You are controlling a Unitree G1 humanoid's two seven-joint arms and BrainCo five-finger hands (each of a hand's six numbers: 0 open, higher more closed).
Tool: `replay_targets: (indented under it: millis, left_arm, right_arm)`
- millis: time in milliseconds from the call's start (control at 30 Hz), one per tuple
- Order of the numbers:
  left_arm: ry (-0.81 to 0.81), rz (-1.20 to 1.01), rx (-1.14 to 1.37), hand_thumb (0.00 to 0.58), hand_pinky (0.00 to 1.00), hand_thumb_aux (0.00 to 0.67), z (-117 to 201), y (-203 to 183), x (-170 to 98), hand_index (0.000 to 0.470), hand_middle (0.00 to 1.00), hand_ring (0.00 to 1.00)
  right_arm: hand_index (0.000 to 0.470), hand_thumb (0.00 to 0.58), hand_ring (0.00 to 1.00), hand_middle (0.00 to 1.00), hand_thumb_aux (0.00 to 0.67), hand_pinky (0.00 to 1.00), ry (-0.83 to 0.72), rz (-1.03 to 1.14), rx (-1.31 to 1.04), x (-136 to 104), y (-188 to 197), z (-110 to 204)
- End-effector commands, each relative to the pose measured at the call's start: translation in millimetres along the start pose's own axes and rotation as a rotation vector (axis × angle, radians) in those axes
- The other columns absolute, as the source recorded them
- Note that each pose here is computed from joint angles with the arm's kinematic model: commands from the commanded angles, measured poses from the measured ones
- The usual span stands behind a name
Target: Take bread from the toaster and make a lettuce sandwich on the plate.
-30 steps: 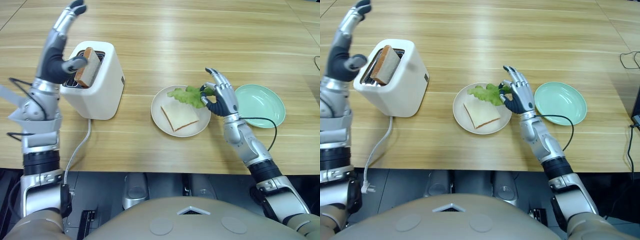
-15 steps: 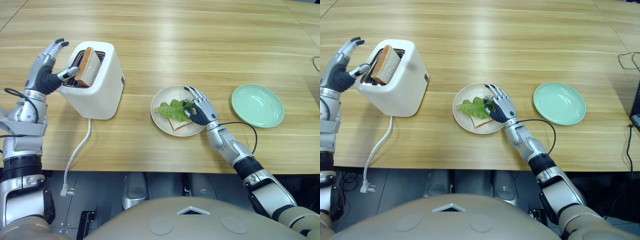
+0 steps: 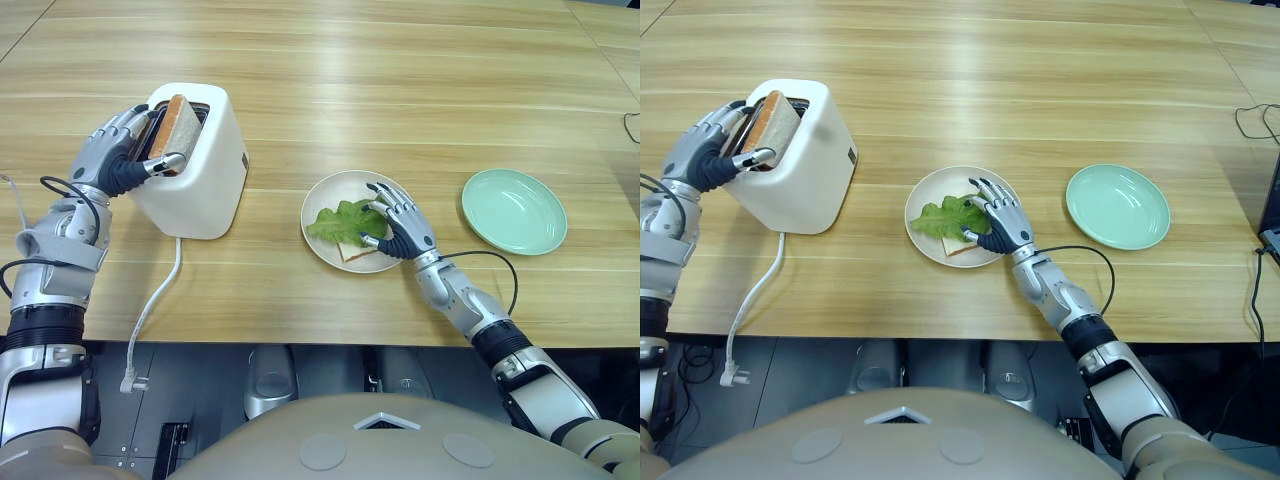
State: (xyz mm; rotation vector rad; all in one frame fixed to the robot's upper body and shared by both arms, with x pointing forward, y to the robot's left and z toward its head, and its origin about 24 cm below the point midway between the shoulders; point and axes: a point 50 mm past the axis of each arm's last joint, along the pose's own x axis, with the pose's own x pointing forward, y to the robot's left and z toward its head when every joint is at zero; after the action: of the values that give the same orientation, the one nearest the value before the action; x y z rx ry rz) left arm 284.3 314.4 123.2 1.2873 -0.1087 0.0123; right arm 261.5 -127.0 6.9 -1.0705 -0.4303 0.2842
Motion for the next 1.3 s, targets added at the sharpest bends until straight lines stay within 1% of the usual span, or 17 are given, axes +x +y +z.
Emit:
replay_targets:
  millis: [33,67,100,133,167,200,233,433,633,1000,1033,1067,1100,1133,1167,1200,1300]
  left_arm:
    - [-0.021,-0.058,0.011,0.000,0.00,0.000,4.6,-8.7,0.6,0.000,0.00,0.00]
    - [-0.028,-0.062,0.009,0.212,0.00,0.137,6.0,-9.5,0.6,0.094,0.00,0.00]
    - [-0.032,-0.064,0.008,0.371,0.00,0.268,6.9,-9.8,0.7,0.184,0.00,0.00]
    - [-0.034,-0.064,0.007,0.371,0.00,0.268,7.4,-9.8,0.9,0.184,0.00,0.00]
    - [-0.037,-0.064,0.005,0.554,0.00,0.528,8.0,-9.7,1.0,0.363,0.00,0.00]
    - [-0.044,-0.064,0.001,0.580,0.00,0.659,9.1,-9.6,0.8,0.453,0.00,0.00]
    - [-0.051,-0.064,-0.005,0.580,0.00,0.670,10.2,-9.5,0.5,0.460,0.00,0.00]
    - [-0.122,0.022,-0.112,0.580,0.00,0.670,23.4,3.1,3.1,0.460,0.00,0.00]
    - [-0.149,0.090,-0.184,0.580,0.00,0.670,28.9,10.5,4.8,0.460,0.00,0.00]
    - [-0.249,0.341,-0.333,0.580,0.00,0.670,47.6,39.6,8.3,0.460,0.00,0.00]
    - [-0.254,0.359,-0.345,0.580,0.07,0.670,48.7,41.6,8.4,0.460,0.07,0.07]
    - [-0.257,0.379,-0.358,0.580,0.07,0.670,49.2,43.6,8.6,0.460,0.07,0.07]
    - [-0.258,0.393,-0.369,0.580,0.25,0.670,49.3,44.9,8.9,0.460,0.25,0.25]
    - [-0.258,0.405,-0.381,0.580,0.25,0.670,49.1,45.7,9.1,0.460,0.25,0.25]
    - [-0.258,0.417,-0.393,0.580,0.55,0.670,49.0,46.6,9.3,0.460,0.55,0.55]
    - [-0.264,0.431,-0.408,0.580,1.00,0.670,49.3,47.8,9.5,0.460,1.00,1.00]
    - [-0.280,0.464,-0.442,0.580,1.00,0.670,51.4,50.6,10.2,0.460,1.00,1.00]
  right_arm:
    - [0.000,0.000,0.00,0.00,0.000,0.00,-0.003,-0.014,0.012,-0.5,-4.3,0.5]
    - [0.000,0.000,0.00,0.00,0.000,0.00,-0.004,-0.016,0.012,-0.6,-4.7,0.7]
    - [0.000,0.000,0.00,0.00,0.000,0.00,-0.004,-0.019,0.012,-0.7,-5.3,0.8]
    - [0.000,0.000,0.00,0.00,0.000,0.00,-0.004,-0.024,0.012,-0.6,-6.1,0.8]
    - [0.000,0.000,0.00,0.00,0.000,0.00,-0.004,-0.028,0.012,-0.6,-6.7,0.7]
    - [0.000,0.000,0.00,0.00,0.000,0.00,-0.004,-0.031,0.012,-0.7,-7.2,0.5]
    - [0.000,0.000,0.00,0.00,0.000,0.00,-0.003,-0.033,0.012,-0.7,-7.5,0.4]
    - [0.000,0.000,0.00,0.00,0.000,0.00,0.006,-0.036,0.012,-2.5,-7.7,-2.1]
    - [0.000,0.000,0.00,0.00,0.000,0.00,0.011,-0.037,0.015,-2.2,-7.5,-2.8]
    - [0.000,0.000,0.00,0.00,0.000,0.00,0.013,-0.052,0.015,-2.6,-10.2,-3.0]
    - [0.000,0.000,0.00,0.00,0.000,0.00,0.012,-0.053,0.015,-2.7,-10.2,-3.0]
    - [0.000,0.000,0.00,0.00,0.000,0.00,0.013,-0.053,0.015,-2.8,-10.2,-3.1]
    - [0.000,0.000,0.00,0.00,0.000,0.00,0.013,-0.053,0.015,-2.9,-10.3,-3.1]
    - [0.000,0.000,0.00,0.00,0.000,0.00,0.013,-0.054,0.015,-2.9,-10.3,-3.2]
    - [0.000,0.000,0.00,0.00,0.000,0.00,0.014,-0.054,0.015,-3.0,-10.5,-3.3]
    - [0.000,0.000,0.00,0.00,0.000,0.00,0.015,-0.057,0.015,-3.3,-11.0,-3.6]
    - [0.000,0.000,0.00,0.00,0.000,0.00,0.017,-0.062,0.016,-3.6,-12.3,-4.0]
